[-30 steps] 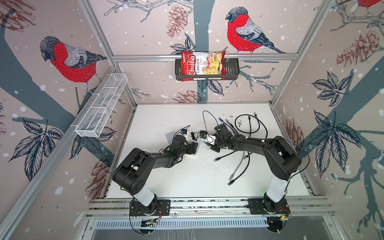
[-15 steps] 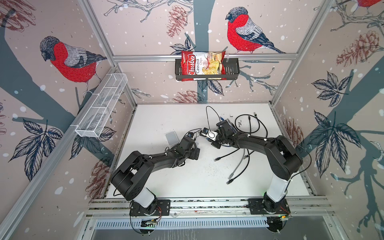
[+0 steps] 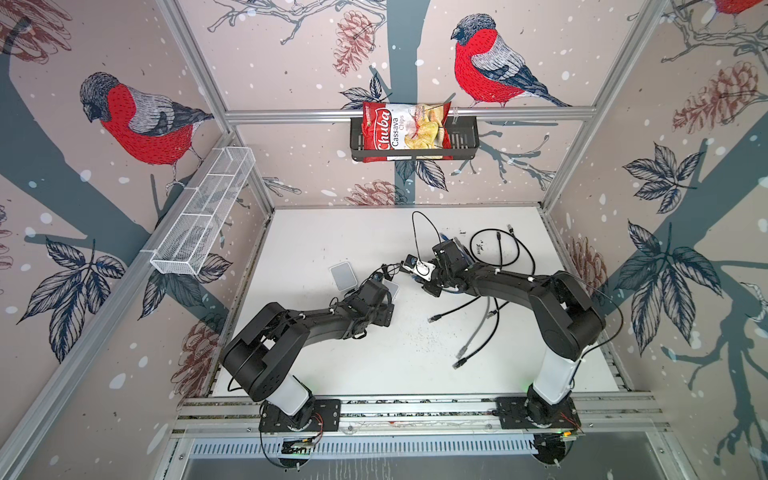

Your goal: Insert the plug into the switch port

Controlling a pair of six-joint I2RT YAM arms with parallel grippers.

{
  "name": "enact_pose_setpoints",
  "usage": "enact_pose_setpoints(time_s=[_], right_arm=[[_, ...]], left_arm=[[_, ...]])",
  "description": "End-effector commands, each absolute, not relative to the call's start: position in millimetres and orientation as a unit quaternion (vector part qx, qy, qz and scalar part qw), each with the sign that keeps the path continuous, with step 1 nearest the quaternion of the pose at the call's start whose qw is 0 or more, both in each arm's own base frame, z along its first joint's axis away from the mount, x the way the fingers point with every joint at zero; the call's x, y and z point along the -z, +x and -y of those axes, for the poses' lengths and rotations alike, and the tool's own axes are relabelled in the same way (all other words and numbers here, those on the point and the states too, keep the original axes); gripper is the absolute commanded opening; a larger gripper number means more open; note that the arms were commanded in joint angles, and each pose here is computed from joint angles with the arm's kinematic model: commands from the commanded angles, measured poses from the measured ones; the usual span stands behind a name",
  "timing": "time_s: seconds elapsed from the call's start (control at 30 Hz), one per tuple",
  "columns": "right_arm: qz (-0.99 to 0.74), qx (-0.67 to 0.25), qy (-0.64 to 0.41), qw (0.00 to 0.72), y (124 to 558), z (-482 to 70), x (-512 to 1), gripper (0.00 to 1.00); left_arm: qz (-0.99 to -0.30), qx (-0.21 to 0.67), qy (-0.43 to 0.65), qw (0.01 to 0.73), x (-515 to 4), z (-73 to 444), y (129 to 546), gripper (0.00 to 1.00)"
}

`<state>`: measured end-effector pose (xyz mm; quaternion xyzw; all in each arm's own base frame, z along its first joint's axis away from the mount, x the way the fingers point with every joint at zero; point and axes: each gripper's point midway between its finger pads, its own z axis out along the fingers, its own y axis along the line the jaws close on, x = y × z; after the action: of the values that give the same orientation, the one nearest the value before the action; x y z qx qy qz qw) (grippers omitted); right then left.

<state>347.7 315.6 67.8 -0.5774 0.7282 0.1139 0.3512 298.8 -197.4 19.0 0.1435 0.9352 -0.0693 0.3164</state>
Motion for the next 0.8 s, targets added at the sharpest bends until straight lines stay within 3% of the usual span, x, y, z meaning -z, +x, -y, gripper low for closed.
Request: enact_pose_setpoints(time_s=[0.0, 0.07, 0.3, 0.63, 0.77], right_arm=[[-0.730, -0.127, -0.577, 0.343, 343.4, -319.9, -66.3, 0.04], [-0.733, -0.130, -0.577, 0.337, 341.4, -321.1, -65.4, 0.04], [-0.739, -0.139, -0.579, 0.316, 331.8, -325.1, -55.7, 0.04], [-0.790, -0.143, -0.467, 0.371, 377.6, -296.5, -85.2, 0.04], [-0.803, -0.119, -0.435, 0.388, 395.7, -286.3, -100.3, 0.03]], left_arm=[[-0.931, 0.076, 0.155, 0.321, -17.6, 201.9, 300.0, 0.74], [-0.931, 0.075, 0.156, 0.321, -15.3, 202.5, 300.8, 0.65], [-0.930, 0.080, 0.149, 0.326, -12.7, 202.1, 300.3, 0.57], [-0.920, 0.076, 0.145, 0.357, -34.0, 205.9, 315.3, 0.67], [-0.912, 0.084, 0.144, 0.376, -46.7, 213.9, 326.1, 0.79]])
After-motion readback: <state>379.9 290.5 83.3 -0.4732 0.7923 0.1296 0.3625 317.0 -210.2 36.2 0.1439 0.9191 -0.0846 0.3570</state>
